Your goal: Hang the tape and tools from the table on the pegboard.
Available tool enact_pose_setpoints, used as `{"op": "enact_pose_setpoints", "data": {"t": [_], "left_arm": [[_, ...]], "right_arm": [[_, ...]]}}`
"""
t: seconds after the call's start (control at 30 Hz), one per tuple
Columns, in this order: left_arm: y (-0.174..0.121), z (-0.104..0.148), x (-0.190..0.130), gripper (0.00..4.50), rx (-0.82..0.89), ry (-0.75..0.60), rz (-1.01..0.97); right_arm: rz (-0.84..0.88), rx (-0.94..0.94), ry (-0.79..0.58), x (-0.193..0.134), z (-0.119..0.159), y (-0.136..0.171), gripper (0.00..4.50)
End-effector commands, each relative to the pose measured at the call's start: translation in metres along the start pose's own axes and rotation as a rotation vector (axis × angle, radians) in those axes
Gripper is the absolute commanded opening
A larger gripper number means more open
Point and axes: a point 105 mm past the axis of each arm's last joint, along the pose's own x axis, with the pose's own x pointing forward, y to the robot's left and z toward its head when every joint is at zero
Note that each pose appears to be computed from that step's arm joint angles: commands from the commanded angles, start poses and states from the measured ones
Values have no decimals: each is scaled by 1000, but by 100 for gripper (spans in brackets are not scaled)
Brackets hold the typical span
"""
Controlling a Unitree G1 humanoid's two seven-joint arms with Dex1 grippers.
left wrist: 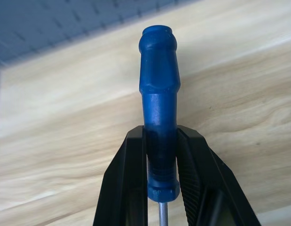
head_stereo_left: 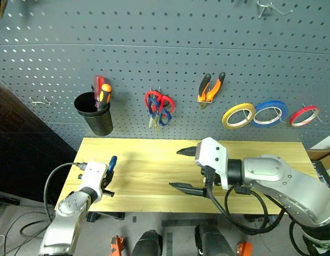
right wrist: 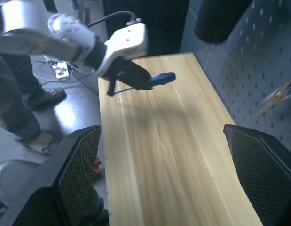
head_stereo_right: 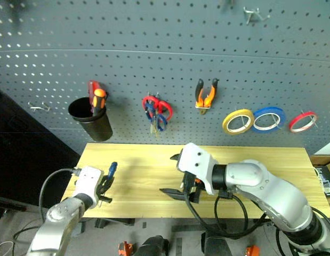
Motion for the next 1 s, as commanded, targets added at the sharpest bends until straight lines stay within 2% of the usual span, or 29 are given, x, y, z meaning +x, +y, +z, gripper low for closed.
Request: {"op": "enact_pose_setpoints", "data": {"t": [0.03, 0.23, 0.3, 0.53, 0.73, 0.9, 1.0], "left_arm": [[-7, 47, -8, 54, 116, -223, -6], [-18, 122, -9, 54, 189, -543, -6], [-16, 155, -7, 54, 178, -657, 19], [2, 234, -5, 54, 69, -882, 116], [21, 264, -3, 54, -31, -933, 195], [40, 267, 0, 54, -68, -918, 270], [47, 267, 1, 54, -61, -912, 294]], "right_arm": [[1, -53, -89, -9, 20, -5, 450], [-6, -90, -125, -22, 32, -19, 450], [-20, -105, -139, -27, 38, -26, 450], [-131, -152, -127, -44, 45, -53, 450], [-237, -158, -125, -60, 48, -71, 450], [-394, -111, -147, -75, 50, -93, 450], [-432, -97, -149, -79, 49, -96, 450]]}}
